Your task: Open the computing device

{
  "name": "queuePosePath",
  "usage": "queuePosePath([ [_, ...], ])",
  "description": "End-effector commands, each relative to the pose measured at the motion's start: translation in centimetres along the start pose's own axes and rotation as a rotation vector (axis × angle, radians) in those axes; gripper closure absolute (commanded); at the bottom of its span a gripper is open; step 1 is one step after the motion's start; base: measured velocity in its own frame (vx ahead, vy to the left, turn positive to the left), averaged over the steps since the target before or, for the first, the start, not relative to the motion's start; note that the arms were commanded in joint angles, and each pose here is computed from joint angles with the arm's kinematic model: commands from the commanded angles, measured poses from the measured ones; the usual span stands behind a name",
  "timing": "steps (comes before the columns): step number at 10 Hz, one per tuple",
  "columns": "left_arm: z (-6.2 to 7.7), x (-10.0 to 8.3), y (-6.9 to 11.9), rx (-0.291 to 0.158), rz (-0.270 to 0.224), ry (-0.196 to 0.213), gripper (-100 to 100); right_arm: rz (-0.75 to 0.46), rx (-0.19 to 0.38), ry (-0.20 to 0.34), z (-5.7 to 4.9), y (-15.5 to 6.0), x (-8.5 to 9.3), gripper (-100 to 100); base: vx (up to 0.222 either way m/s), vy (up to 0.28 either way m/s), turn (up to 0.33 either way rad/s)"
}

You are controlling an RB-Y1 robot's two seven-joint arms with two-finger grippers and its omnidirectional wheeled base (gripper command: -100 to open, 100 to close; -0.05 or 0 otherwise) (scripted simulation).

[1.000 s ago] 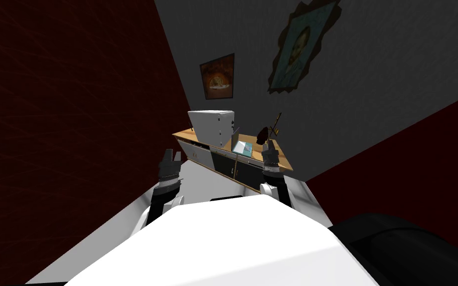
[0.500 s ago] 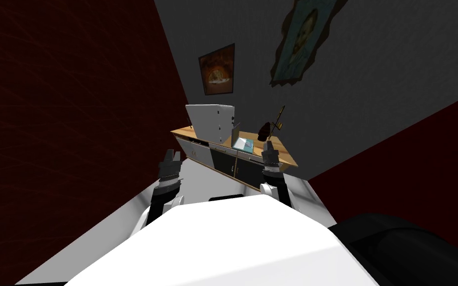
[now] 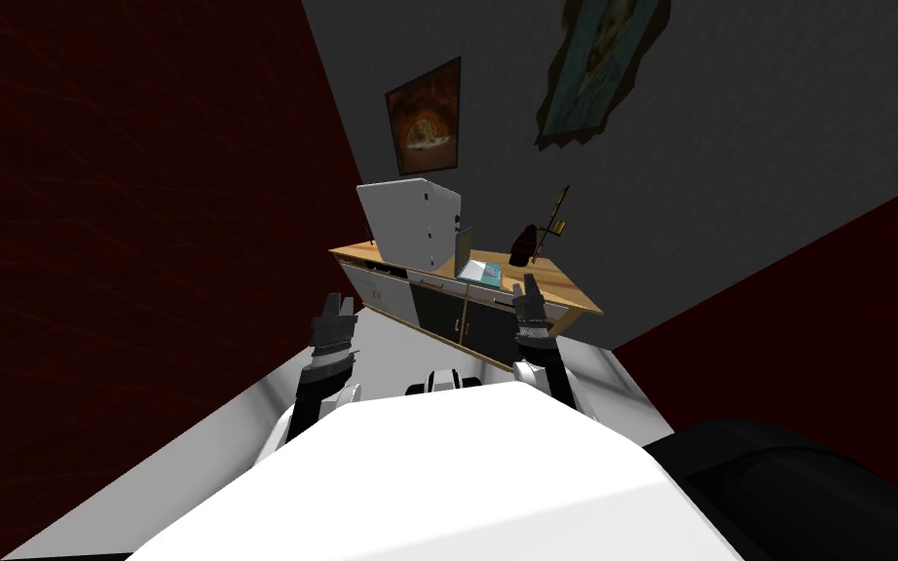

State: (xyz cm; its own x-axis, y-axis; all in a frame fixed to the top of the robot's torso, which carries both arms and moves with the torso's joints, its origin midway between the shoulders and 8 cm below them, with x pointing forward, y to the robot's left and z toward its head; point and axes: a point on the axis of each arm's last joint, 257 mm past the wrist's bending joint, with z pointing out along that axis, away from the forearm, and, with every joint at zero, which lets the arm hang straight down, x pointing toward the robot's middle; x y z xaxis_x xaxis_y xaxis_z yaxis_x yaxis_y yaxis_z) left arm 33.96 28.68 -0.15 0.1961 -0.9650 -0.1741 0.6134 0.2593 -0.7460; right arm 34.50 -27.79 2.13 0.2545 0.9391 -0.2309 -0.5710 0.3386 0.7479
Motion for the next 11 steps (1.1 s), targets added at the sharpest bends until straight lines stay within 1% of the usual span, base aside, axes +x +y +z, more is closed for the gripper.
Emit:
queuePosePath([
  [1,0.0,0.0,0.0,0.000,0.000,0.000,0,-0.098,0.021,0.072,-0.4,-1.0,0.4,-100,0.069,0.101,-0.041],
  [3,0.0,0.0,0.0,0.000,0.000,0.000,0,-0.185,0.049,0.110,-0.7,-2.2,0.3,-100,0.084,0.108,-0.048],
  [4,0.0,0.0,0.0,0.000,0.000,0.000,0,-0.279,0.082,0.142,-1.2,-3.6,0.0,-100,0.130,0.168,-0.071],
  [7,0.0,0.0,0.0,0.000,0.000,0.000,0,-0.426,0.136,0.186,-2.0,-5.7,-1.0,-100,0.152,0.179,-0.060],
  [8,0.0,0.0,0.0,0.000,0.000,0.000,0,-0.475,0.153,0.201,-2.3,-6.5,-1.3,-100,0.098,0.143,-0.044],
  [9,0.0,0.0,0.0,0.000,0.000,0.000,0,-0.569,0.188,0.229,-2.8,-7.9,-2.2,-100,0.113,0.167,-0.085],
  [11,0.0,0.0,0.0,0.000,0.000,0.000,0,-0.658,0.219,0.256,-3.4,-9.2,-3.0,-100,0.124,0.172,-0.054],
])
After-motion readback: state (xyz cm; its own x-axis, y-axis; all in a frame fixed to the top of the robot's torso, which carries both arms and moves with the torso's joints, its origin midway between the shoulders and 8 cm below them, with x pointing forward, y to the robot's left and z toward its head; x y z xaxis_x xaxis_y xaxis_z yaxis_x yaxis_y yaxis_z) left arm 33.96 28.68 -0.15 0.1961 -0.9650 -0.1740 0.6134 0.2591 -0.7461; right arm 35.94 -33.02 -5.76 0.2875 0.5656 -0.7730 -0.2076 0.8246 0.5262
